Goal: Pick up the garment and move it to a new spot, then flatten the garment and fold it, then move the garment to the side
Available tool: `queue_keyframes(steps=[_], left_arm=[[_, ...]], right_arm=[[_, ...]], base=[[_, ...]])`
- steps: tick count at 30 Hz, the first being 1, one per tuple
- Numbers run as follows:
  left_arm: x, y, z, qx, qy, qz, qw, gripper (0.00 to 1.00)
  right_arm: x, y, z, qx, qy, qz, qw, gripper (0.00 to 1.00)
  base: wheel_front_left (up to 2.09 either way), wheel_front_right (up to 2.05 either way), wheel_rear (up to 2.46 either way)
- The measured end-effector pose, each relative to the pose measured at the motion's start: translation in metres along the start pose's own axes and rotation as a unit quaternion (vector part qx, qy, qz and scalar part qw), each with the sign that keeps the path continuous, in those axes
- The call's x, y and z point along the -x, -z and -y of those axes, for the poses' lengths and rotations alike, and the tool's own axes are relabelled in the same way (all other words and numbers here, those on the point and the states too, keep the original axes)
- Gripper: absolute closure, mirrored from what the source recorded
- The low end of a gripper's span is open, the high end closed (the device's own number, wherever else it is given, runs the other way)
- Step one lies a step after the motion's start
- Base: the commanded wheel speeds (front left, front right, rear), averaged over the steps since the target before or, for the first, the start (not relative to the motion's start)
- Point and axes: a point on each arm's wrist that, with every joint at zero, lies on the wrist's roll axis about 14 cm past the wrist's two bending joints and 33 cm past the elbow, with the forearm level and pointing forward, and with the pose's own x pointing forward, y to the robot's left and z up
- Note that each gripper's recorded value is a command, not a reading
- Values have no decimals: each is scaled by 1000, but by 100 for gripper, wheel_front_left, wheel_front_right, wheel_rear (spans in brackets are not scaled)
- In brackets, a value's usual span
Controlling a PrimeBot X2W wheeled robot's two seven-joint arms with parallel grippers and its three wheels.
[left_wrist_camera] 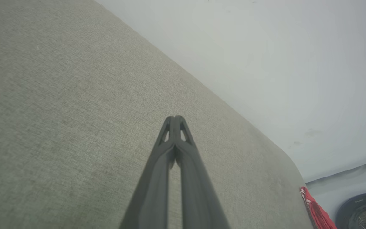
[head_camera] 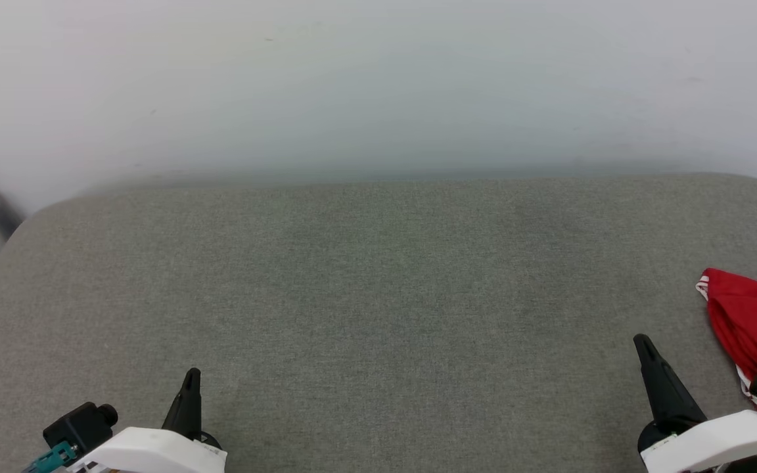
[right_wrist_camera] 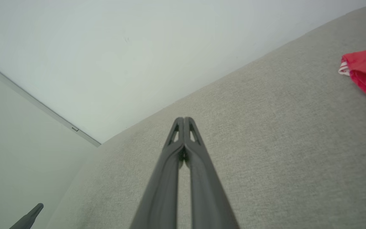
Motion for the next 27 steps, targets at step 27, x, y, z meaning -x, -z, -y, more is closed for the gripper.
queue_keyframes(steps=[27], left_arm=[[-12,-7,3,164,8,-4,986,100]], right_arm=[[-15,-1,7,-180,1,13,984,100]], base=[[0,0,0]])
